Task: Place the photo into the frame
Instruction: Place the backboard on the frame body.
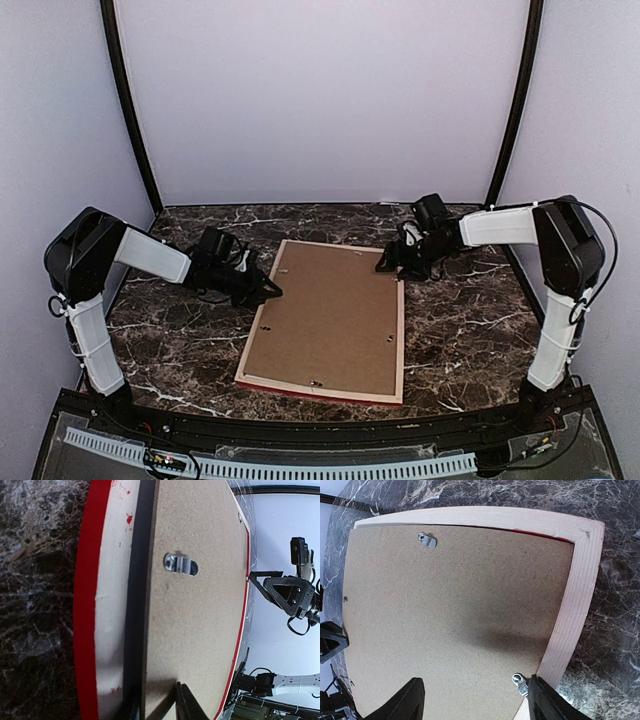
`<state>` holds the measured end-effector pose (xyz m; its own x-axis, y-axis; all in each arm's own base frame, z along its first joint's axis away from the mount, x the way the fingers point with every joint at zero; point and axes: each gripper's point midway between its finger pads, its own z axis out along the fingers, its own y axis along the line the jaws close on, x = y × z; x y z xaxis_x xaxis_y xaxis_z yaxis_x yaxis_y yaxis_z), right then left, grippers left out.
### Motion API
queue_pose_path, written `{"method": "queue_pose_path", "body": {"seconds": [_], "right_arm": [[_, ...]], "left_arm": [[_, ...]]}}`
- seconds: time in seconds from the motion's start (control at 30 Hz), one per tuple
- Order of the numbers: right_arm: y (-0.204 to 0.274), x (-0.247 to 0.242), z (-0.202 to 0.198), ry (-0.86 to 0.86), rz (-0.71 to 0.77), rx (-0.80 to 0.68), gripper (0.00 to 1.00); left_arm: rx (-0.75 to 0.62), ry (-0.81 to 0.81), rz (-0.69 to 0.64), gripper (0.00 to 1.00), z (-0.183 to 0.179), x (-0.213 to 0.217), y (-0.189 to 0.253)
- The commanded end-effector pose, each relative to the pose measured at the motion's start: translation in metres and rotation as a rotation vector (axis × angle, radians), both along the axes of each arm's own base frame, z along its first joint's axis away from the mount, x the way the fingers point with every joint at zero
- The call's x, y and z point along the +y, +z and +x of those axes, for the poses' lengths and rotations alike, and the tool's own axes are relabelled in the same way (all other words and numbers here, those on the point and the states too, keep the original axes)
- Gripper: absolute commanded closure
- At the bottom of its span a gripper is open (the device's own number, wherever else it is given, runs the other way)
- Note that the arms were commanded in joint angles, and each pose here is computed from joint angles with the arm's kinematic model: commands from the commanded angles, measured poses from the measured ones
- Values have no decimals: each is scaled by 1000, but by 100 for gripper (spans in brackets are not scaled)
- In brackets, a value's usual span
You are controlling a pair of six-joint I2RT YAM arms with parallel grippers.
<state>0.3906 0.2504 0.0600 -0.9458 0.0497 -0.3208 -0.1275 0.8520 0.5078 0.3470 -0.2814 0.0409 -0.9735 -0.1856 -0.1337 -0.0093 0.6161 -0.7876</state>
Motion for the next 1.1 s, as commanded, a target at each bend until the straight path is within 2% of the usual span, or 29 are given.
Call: {"method": "queue_pose_path", "body": {"seconds": [0.0, 0.57, 1.07], "right_arm": [[2, 1, -13, -3, 38, 34, 28], [6, 11, -25, 22, 132, 52, 29], [56, 20, -13, 50, 152, -99, 29]], "left_arm": [[-12, 16, 0, 76, -1, 0, 6], [-7, 17, 0, 76, -1, 0, 4], [-8, 11, -2, 75, -1, -1, 4]]}}
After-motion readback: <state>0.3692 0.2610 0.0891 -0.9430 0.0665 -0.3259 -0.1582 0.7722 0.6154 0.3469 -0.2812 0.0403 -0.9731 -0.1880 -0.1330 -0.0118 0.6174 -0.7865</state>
